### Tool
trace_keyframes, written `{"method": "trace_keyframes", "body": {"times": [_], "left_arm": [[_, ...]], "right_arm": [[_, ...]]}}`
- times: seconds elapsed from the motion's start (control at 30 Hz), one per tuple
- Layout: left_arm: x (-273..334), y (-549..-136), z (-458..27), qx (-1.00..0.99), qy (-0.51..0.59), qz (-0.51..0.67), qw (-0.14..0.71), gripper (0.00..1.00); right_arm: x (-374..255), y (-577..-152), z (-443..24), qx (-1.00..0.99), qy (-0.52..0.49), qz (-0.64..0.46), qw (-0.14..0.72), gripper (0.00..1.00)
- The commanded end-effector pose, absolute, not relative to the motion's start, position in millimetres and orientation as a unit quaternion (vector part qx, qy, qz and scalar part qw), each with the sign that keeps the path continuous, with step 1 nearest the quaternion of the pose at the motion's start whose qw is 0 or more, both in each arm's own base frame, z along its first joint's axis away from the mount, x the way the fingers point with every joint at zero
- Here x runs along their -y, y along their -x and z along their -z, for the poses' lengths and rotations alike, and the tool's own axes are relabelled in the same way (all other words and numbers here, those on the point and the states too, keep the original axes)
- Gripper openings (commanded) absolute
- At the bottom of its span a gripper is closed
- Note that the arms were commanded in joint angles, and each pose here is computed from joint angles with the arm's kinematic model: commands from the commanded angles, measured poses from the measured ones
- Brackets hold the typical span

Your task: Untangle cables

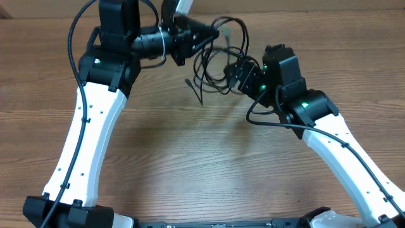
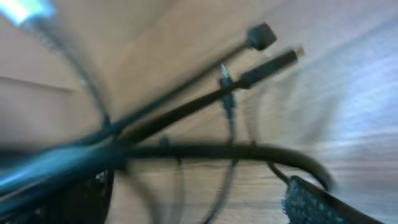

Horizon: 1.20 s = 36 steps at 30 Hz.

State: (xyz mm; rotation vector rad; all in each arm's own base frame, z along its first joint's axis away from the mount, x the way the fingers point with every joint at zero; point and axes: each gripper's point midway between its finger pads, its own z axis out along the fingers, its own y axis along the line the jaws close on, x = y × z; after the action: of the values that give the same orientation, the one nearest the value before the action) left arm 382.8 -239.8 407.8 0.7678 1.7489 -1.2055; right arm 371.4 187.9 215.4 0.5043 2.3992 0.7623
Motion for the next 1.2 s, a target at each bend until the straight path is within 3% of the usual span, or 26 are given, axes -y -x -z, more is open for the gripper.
{"method": "trace_keyframes", "body": {"times": [0.0, 0.2, 0.53, 0.87, 1.17], "left_arm": [[233.7, -369.2, -448.8, -0.665, -0.291, 0.553, 0.408, 0.04], [190.5, -389.6, -477.7, -0.652, -0.248, 0.56, 0.447, 0.04], [107.7, -412.8, -484.2, -0.671, -0.172, 0.54, 0.477, 0.04], [90.1, -411.5, -483.4, -0.674, -0.17, 0.537, 0.479, 0.04], [89.7, -412.3, -474.5, -0.68, -0.174, 0.529, 0.477, 0.04]], "right_arm": [[-171.7, -370.6, -174.6, -0.922, -0.207, -0.211, 0.25, 0.87], [-112.1, -347.9, -136.5, -0.942, -0.248, -0.051, 0.218, 0.87], [1.2, -337.1, -149.4, -0.901, -0.299, 0.174, 0.261, 0.97], [68.7, -334.7, -153.1, -0.879, -0.346, 0.216, 0.247, 1.0], [39.3, -349.1, -132.9, -0.927, -0.314, 0.049, 0.198, 1.0]]}}
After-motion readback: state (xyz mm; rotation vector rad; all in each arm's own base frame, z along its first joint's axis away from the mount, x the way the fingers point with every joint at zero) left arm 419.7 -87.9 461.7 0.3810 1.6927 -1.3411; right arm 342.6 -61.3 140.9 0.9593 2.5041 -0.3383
